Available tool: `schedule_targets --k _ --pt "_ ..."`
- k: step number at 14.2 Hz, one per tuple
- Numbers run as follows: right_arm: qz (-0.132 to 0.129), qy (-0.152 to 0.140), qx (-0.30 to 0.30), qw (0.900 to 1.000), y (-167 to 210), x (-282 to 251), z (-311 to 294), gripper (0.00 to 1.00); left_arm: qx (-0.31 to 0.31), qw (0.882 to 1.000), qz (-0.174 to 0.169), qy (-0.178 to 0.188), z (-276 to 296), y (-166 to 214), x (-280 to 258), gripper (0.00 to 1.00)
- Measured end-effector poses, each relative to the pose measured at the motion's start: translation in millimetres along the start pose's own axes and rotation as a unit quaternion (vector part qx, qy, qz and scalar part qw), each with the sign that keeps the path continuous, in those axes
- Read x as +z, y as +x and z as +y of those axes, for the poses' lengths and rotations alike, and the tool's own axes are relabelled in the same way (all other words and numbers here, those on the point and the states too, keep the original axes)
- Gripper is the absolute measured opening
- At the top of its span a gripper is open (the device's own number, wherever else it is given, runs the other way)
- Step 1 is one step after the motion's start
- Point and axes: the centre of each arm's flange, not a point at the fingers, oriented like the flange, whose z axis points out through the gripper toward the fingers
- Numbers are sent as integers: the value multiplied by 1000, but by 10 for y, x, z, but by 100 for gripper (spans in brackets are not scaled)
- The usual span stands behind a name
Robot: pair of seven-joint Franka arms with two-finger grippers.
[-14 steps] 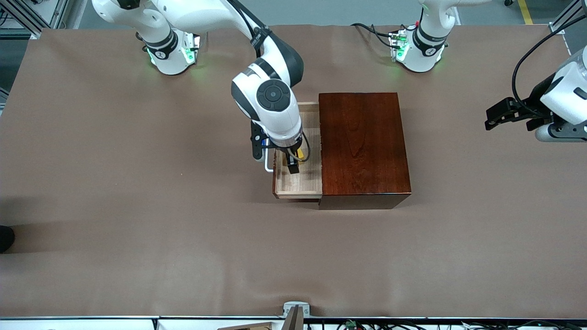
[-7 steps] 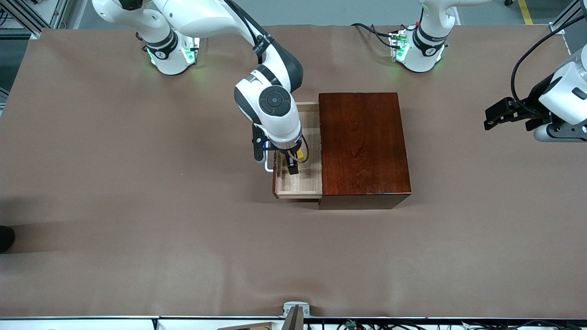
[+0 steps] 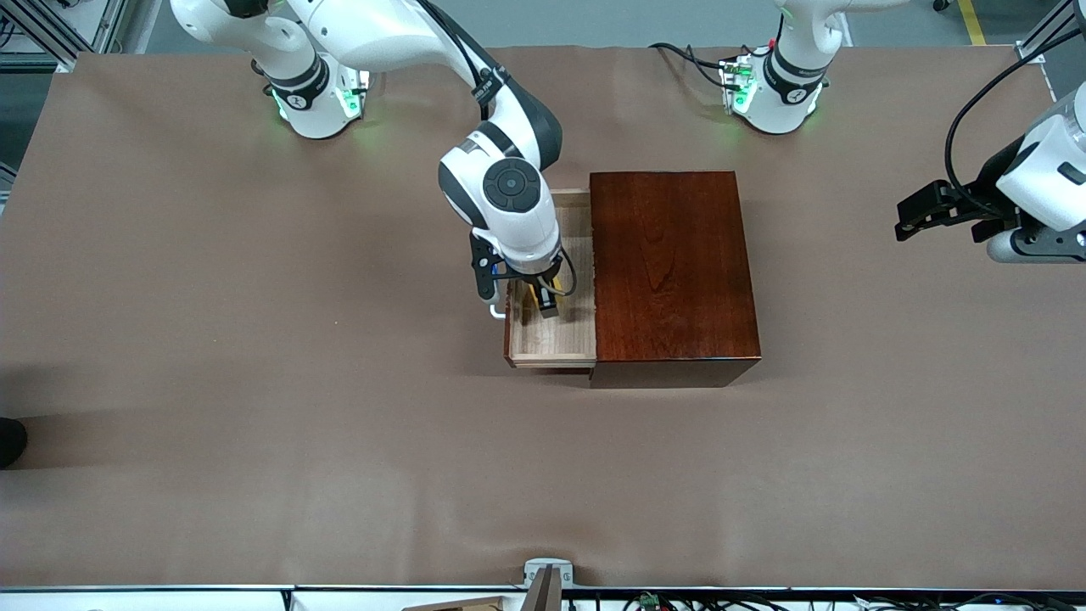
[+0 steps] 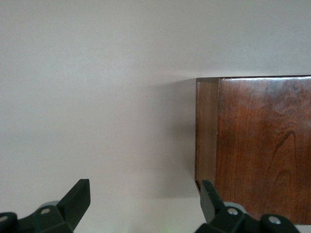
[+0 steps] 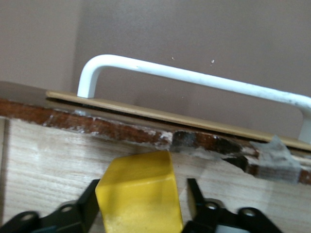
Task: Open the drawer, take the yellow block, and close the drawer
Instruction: 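Lift the yellow cube out with the right gripper while the left gripper withdraws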
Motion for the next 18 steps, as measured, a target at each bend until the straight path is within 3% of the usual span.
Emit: schedule_targets --k 1,2,7,13,16,18 --pt "0 0 -4 1000 1 2 1 58 0 1000 0 0 0 0 0 100" --pt "0 0 -6 1000 1 2 0 56 0 1000 0 0 0 0 0 100" --pt "-3 9 -9 1000 10 -79 -40 56 2 1000 0 0 35 -2 0 100" --pt "-16 35 -22 999 97 -768 -112 56 3 1000 1 0 48 -1 -1 100" --pt "-14 33 -57 998 311 -1129 -151 56 11 1000 1 0 130 -8 0 100" --pt "-5 16 -98 995 620 -1353 -205 56 16 1000 1 0 186 -14 1 100"
